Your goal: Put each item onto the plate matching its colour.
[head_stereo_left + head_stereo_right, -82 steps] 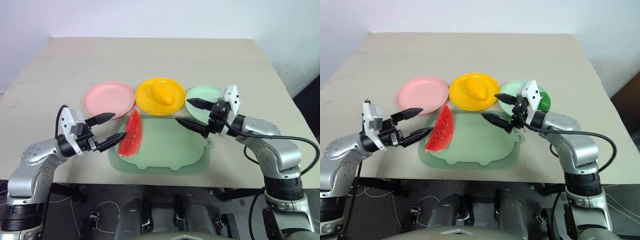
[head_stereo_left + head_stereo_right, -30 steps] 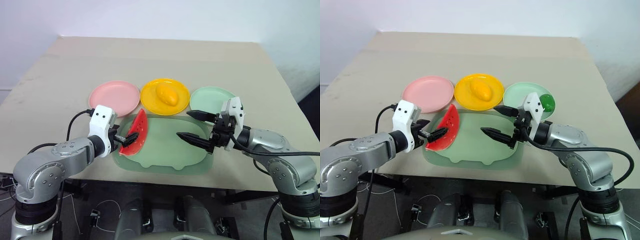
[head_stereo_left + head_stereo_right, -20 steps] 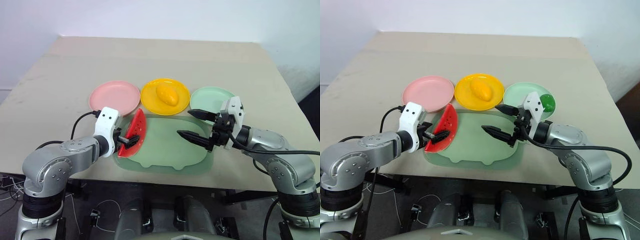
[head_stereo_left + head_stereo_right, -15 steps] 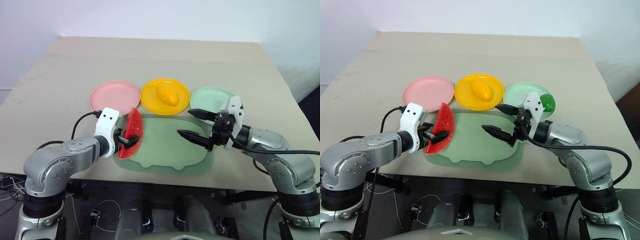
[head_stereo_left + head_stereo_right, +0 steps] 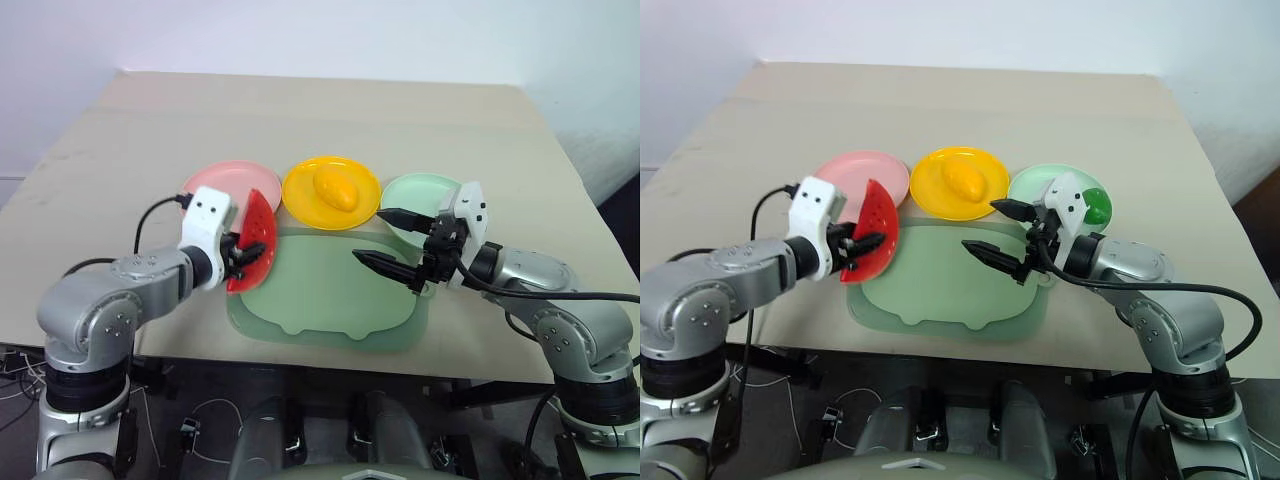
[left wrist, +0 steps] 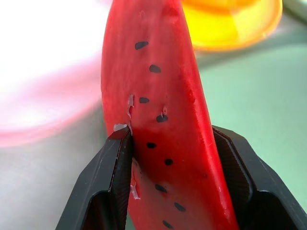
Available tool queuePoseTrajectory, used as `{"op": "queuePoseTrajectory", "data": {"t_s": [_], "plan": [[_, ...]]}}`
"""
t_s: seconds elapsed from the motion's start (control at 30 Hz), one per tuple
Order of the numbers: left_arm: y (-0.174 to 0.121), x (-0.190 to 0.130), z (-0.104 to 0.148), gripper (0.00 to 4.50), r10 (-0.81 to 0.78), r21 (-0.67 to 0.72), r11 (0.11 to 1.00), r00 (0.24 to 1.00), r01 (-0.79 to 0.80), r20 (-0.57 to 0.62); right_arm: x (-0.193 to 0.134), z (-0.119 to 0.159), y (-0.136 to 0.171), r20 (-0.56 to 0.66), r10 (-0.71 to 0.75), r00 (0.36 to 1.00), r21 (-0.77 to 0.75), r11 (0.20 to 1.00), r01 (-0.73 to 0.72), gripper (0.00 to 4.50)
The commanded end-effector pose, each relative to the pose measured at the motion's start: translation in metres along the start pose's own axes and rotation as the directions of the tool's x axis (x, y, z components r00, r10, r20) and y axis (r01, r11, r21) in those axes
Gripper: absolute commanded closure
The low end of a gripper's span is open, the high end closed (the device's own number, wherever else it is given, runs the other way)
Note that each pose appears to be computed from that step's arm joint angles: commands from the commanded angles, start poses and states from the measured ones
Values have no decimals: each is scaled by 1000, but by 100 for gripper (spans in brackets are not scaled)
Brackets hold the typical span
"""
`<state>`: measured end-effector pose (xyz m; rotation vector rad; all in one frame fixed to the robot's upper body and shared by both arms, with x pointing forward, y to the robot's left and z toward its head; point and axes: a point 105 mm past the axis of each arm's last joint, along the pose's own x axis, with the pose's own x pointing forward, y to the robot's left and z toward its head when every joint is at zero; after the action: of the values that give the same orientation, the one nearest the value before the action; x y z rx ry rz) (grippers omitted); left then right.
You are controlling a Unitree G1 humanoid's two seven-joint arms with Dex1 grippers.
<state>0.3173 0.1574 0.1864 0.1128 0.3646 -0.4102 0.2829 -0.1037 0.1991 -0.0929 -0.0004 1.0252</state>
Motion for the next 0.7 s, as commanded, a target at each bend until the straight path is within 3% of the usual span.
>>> {"op": "queuePoseTrajectory", "data": {"t_s": [0.03, 0.13, 0.27, 0.7], "plan": [[24, -9, 32, 241, 87, -1, 996, 992, -87, 89, 0, 13, 4, 41, 22, 999, -36, 999, -21, 0], [46, -2, 49, 241, 150, 10, 988, 981, -152, 122, 2, 13, 4, 46, 24, 999, -33, 999, -23, 0], [66, 16, 53, 241, 194, -9, 981, 970, -194, 148, 4, 13, 4, 48, 25, 999, -31, 999, -23, 0], [98, 72, 22, 241, 223, -35, 975, 967, -221, 125, 1, 10, -4, 37, 3, 999, -42, 999, -2, 0]]}}
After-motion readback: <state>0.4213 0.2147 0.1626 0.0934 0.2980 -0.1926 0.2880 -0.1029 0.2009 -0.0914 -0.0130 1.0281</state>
